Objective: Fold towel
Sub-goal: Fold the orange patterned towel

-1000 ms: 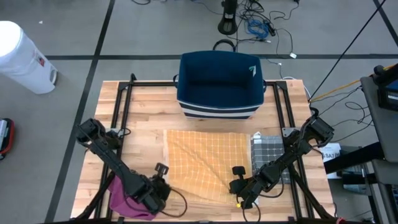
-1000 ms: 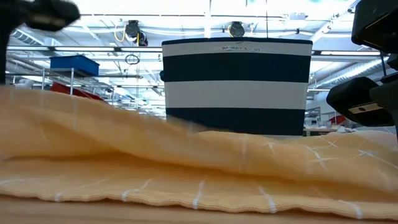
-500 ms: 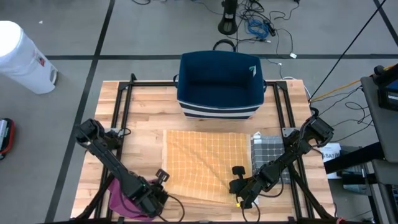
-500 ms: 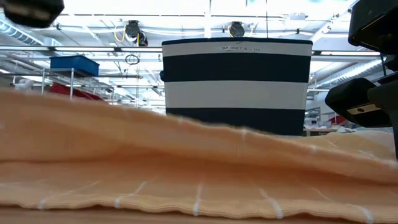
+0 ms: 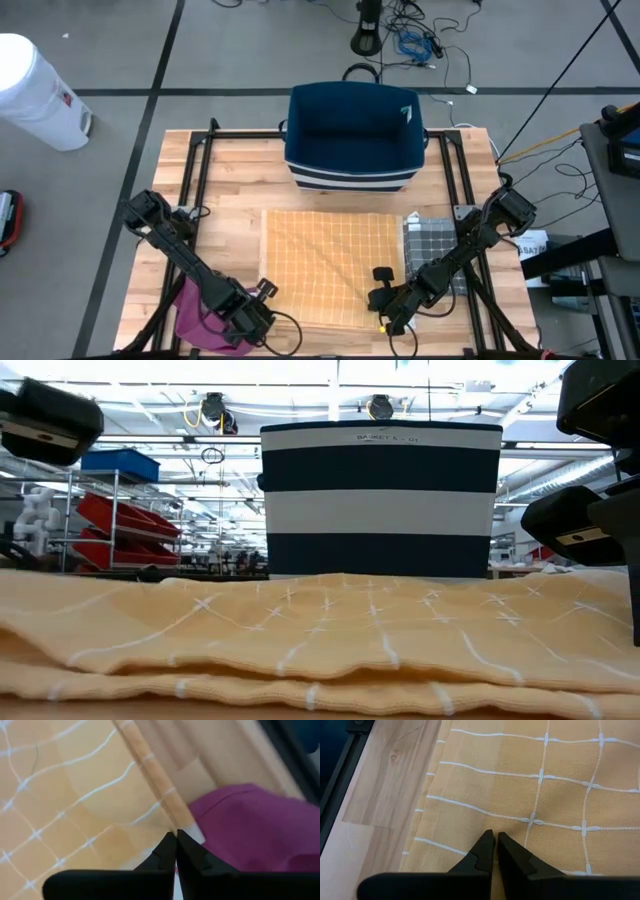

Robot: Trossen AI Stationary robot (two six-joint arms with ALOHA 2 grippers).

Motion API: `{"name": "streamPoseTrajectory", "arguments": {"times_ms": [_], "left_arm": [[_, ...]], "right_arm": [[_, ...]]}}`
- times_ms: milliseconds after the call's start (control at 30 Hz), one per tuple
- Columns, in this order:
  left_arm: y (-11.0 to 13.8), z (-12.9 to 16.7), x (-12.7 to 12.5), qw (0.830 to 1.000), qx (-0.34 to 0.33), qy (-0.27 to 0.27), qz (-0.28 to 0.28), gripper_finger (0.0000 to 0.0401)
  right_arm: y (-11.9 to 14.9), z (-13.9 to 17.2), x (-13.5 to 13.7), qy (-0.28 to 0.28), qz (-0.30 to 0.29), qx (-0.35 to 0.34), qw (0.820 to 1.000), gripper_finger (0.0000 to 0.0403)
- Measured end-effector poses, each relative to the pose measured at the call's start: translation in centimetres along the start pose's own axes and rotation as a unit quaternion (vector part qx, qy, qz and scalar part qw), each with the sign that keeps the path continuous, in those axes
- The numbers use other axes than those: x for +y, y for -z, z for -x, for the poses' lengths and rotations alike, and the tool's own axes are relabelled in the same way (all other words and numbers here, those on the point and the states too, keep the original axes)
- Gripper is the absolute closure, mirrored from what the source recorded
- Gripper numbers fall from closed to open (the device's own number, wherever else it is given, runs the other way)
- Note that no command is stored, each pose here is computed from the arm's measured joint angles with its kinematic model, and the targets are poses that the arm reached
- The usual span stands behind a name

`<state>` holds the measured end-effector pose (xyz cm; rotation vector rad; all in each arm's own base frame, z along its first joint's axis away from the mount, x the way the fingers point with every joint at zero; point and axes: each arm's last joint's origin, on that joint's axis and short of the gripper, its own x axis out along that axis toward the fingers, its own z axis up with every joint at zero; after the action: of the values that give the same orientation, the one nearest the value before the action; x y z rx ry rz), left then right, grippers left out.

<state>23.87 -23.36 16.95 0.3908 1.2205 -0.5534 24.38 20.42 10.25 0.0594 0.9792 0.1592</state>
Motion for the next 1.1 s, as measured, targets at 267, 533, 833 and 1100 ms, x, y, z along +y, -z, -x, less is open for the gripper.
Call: {"name": "streamPoseTrajectory", "arguments": {"times_ms": [267,533,833,1100], "left_arm": [[-0.5,-0.5,0.1,1.000,-0.018,0.001,-0.001,0.0346],[-0.2,-2.8,0.2,0.999,0.020,0.030,0.018,0.0302],[-0.3,-2.9,0.3,0.998,0.019,0.040,0.048,0.0299],[-0.5,-3.0,0.3,0.995,0.012,0.065,0.077,0.0299]], "right_arm": [[0.0,0.0,0.0,-0.001,-0.001,0.000,1.000,0.0387],[0.0,0.0,0.0,-0.001,-0.002,-0.001,1.000,0.0387],[0.0,0.0,0.0,0.004,-0.001,-0.004,1.000,0.0387],[0.0,0.0,0.0,0.005,-0.002,-0.005,1.000,0.0387]]}}
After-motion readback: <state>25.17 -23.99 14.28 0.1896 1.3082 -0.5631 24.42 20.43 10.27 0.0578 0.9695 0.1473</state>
